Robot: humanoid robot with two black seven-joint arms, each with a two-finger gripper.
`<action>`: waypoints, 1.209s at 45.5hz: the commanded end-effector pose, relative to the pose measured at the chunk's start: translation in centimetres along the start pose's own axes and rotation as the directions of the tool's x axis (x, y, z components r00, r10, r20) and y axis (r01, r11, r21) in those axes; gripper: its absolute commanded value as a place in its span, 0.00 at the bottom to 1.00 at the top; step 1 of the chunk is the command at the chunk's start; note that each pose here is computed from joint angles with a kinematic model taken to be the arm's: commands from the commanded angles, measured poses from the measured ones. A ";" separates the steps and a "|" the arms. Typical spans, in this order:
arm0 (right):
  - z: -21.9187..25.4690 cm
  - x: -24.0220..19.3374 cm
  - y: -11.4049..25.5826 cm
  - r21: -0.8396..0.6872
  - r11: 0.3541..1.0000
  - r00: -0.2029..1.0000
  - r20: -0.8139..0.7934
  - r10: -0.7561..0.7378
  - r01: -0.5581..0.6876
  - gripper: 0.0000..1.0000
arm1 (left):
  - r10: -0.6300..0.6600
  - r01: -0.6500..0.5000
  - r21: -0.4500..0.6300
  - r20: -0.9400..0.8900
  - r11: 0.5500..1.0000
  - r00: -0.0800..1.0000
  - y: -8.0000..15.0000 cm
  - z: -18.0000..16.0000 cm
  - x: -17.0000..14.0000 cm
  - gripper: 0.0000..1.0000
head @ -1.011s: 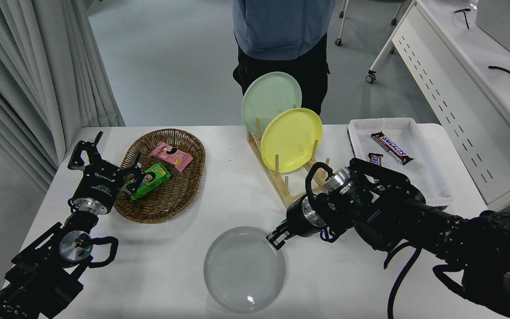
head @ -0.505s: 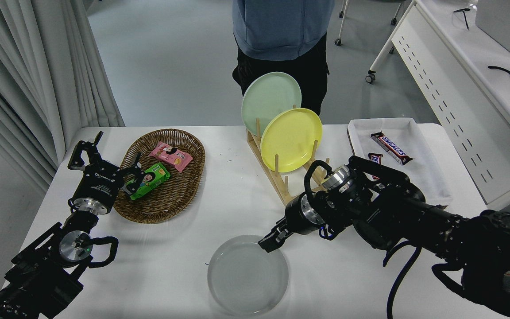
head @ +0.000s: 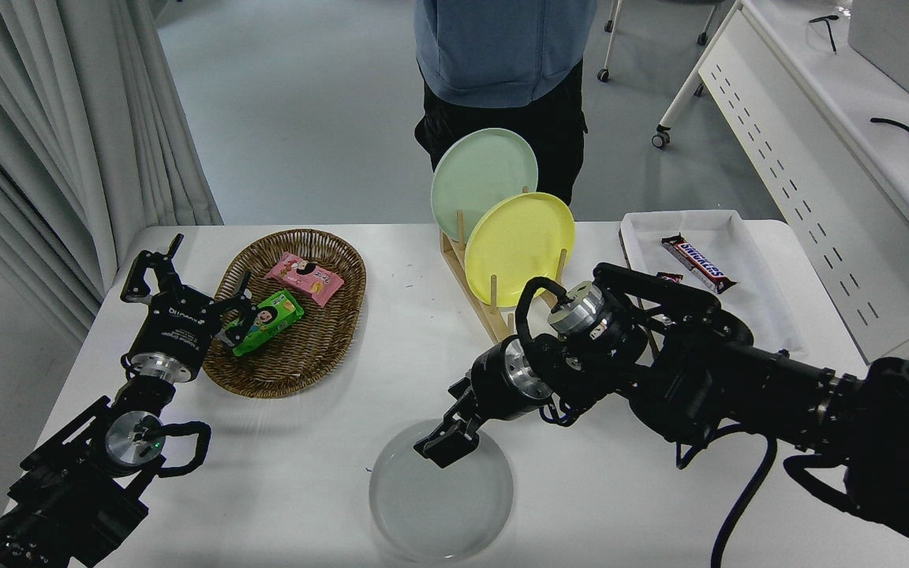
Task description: Place the plate on the table
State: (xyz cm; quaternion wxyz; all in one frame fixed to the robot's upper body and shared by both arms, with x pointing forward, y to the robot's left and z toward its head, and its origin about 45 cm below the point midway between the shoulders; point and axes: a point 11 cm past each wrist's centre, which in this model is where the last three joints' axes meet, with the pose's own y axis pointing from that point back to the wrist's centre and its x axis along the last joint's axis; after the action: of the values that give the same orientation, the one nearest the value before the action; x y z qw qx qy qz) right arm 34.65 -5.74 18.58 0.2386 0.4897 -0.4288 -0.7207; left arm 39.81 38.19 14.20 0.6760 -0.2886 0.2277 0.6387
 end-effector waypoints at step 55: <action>-14.3 -6.8 23.1 0.590 0.265 0.646 -0.712 -0.274 0.762 0.99 | -0.001 0.001 -0.001 -0.001 1.000 1.000 0.0 0.0 0.0 1.00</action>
State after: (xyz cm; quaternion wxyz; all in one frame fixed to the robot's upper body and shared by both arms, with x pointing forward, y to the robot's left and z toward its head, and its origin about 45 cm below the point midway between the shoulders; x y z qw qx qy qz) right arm 45.82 -12.20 37.39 -0.1128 0.8453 -0.3805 -0.3577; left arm 39.81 38.19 14.19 0.6760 -0.2885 0.2277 0.6387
